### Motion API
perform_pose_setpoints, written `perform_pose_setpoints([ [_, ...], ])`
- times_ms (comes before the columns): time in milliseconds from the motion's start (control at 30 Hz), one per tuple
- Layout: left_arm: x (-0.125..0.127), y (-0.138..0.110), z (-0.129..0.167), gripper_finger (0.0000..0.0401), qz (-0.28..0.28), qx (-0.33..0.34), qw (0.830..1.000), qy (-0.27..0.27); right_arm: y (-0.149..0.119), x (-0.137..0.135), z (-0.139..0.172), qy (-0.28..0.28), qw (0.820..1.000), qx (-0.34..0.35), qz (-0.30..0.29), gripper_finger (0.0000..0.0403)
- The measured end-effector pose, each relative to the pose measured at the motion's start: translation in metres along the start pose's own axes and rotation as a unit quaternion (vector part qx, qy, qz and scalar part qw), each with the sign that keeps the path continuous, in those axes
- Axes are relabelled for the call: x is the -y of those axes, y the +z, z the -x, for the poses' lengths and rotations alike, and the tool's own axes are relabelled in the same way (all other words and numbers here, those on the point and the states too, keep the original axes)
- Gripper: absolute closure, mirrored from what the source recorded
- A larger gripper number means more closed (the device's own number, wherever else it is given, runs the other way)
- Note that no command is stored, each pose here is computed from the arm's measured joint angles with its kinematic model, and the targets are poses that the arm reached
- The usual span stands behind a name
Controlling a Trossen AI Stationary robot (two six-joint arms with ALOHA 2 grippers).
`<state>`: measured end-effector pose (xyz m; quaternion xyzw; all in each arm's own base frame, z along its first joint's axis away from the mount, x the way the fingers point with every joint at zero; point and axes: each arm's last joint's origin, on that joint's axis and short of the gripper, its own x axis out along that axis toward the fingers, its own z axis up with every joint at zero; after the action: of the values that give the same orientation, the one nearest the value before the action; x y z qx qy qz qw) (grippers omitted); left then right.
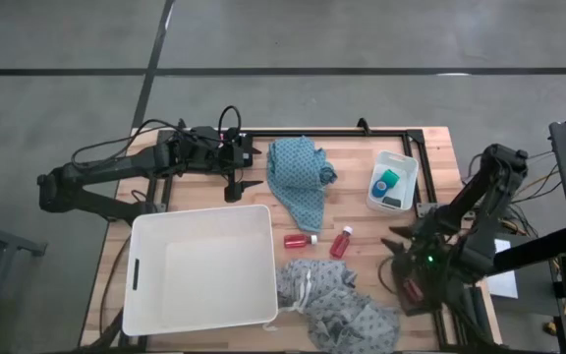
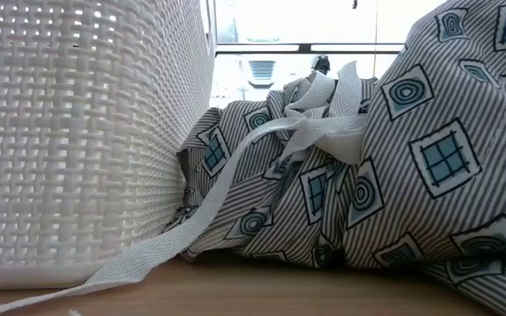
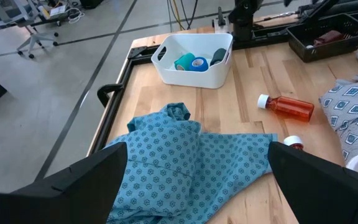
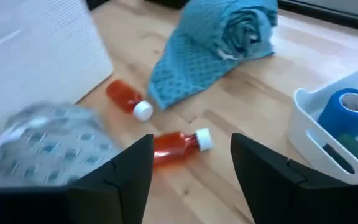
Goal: Pick & Place Medicine items
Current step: Put the right red medicine bottle into the black bin
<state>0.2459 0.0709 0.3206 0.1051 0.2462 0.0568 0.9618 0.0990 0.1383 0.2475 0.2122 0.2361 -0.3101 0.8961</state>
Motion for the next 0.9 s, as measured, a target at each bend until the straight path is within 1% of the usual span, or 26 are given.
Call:
perform_pose_setpoints([
  [100,0.000,0.000,0.000,0.0008,0.001,0.000,1.000,0.000,0.009,0.006,-0.014,-0.022,0.999,-0.006,-0.034,0.0210],
  [167,0.000,0.000,0.000,0.0008,0.001,0.000,1.000,0.000,0.013,0.009,-0.023,-0.028,0.998,-0.014,-0.060,0.0220],
  [333,0.000,0.000,0.000,0.0008,0.001,0.000,1.000,0.000,0.020,0.012,-0.045,-0.022,0.994,-0.053,-0.098,0.0238],
  [467,0.000,0.000,0.000,0.0008,0.001,0.000,1.000,0.000,0.021,0.013,-0.060,-0.022,0.989,-0.050,-0.139,0.0245],
  [633,0.000,0.000,0.000,0.0008,0.000,-0.001,1.000,0.000,0.016,0.018,-0.079,-0.053,0.972,-0.070,-0.218,0.0248],
  [767,0.000,0.000,0.000,0.0008,-0.001,-0.001,1.000,0.000,0.018,0.015,-0.089,-0.052,0.954,-0.077,-0.284,0.0245],
  [900,0.000,0.000,0.000,0.0008,-0.001,-0.001,1.000,0.000,0.021,0.011,-0.099,-0.056,0.932,-0.073,-0.350,0.0228],
])
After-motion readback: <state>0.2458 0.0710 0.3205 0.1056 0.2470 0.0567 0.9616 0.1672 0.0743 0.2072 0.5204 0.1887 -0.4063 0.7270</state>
